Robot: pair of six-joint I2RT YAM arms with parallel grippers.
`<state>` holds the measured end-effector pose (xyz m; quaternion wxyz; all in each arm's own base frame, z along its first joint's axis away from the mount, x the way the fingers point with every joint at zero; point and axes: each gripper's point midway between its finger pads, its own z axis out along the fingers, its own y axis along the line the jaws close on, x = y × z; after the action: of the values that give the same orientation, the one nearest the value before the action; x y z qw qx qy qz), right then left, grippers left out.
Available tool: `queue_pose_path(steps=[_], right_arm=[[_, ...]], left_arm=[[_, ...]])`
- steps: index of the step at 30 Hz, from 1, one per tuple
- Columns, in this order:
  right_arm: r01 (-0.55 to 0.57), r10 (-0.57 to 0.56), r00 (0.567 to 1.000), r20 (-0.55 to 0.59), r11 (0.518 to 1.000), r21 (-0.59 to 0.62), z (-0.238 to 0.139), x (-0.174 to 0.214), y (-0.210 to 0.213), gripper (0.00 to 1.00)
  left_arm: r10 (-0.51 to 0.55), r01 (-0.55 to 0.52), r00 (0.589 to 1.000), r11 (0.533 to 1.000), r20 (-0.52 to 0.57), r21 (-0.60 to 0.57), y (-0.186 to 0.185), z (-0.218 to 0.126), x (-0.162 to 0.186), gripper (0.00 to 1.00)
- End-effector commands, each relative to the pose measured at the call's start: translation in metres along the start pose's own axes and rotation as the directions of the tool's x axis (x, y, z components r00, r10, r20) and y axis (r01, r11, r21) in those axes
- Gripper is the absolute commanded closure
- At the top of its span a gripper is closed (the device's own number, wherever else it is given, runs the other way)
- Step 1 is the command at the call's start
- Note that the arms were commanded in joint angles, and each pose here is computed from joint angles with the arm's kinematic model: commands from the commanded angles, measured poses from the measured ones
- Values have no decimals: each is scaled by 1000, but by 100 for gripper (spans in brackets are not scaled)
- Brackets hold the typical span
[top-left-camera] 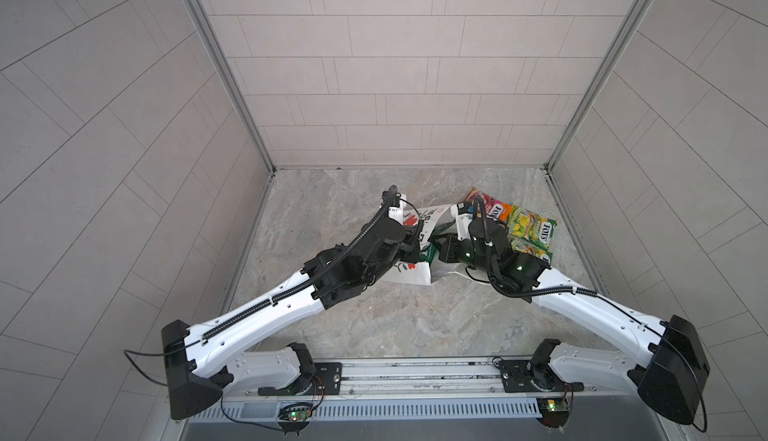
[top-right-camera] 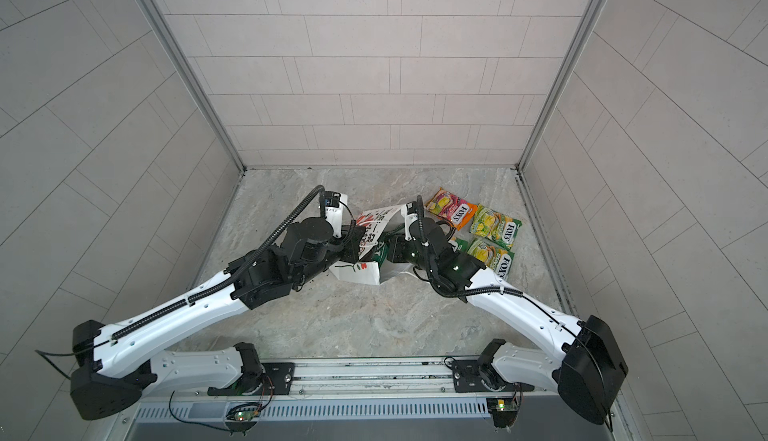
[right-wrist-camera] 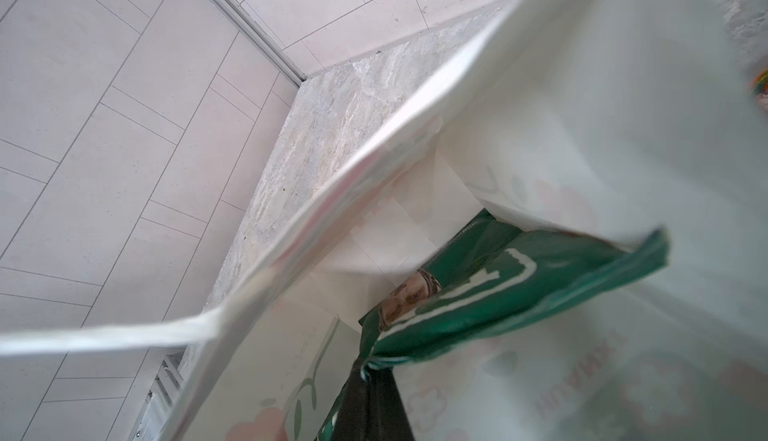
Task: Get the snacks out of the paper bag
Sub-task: 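Pull the green crisps bag out of the paper bag mouth with the right gripper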
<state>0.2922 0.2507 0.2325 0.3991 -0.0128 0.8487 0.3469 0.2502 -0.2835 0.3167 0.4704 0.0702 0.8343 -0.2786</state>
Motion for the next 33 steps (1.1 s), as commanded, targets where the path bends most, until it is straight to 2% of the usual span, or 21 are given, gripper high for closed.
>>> queue_pose_path(steps=[1,11,19,26,33], right_arm=[[17,-14,998,64,999,-49,-18,-23,19,100],[49,-40,995,94,994,-101,-37,-42,41,100],[80,-69,994,87,989,-128,-35,-56,58,100],[108,-98,993,70,981,-162,-29,-69,77,100],[130,-120,991,60,965,-229,-28,-83,102,100]], left_arm=[[6,-5,1000,1000,18,-31,8,-6,-1,100],[9,-5,999,997,53,-74,19,-13,-7,100],[10,-5,998,996,65,-84,21,-17,-11,100],[-25,45,992,986,124,-158,43,-32,-17,100],[-41,74,983,981,179,-181,59,-48,-23,100]])
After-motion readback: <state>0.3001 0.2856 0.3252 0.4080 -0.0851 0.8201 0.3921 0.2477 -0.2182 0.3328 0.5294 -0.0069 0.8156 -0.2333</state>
